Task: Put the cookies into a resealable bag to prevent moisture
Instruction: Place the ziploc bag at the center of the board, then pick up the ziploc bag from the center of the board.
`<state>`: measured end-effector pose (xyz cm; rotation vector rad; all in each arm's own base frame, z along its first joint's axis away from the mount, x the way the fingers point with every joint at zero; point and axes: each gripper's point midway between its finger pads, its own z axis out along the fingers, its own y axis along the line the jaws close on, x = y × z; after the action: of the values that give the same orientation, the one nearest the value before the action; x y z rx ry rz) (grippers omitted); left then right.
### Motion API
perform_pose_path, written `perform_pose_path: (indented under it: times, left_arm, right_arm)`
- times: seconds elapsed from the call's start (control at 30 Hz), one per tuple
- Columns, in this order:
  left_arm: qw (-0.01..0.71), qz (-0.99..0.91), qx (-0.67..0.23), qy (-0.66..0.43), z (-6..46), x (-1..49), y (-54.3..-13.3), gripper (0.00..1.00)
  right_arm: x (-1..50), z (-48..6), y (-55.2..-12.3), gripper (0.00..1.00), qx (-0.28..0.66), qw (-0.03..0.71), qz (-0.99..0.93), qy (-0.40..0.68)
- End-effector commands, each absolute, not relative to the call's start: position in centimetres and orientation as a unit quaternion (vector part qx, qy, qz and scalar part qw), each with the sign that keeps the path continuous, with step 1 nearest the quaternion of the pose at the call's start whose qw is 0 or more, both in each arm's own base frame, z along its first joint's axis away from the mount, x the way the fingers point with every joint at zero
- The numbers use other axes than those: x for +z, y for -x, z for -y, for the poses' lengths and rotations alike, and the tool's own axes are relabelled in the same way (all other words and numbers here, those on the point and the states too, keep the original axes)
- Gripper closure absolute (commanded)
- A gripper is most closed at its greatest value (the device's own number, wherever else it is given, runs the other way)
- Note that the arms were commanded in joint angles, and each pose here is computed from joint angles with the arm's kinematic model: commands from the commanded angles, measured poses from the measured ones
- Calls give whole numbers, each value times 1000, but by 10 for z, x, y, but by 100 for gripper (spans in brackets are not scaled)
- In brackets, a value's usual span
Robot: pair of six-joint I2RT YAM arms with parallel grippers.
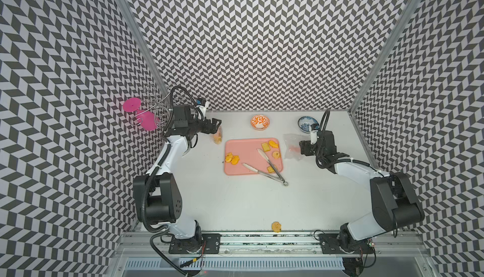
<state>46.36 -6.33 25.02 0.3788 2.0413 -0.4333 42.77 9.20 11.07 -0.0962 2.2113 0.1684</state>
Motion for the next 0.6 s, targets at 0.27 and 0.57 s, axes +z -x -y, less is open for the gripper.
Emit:
perform_pose_path:
  times: [0.27,0.57]
  left_arm:
    - [449,-810,-323,-195,132,261,-376,10]
    - [426,-812,-348,-195,139,246,-354,10]
  right_arm:
    - [78,-127,-466,21,162,392,-904,58]
    - [43,-136,-472,8,90,331,-936,76]
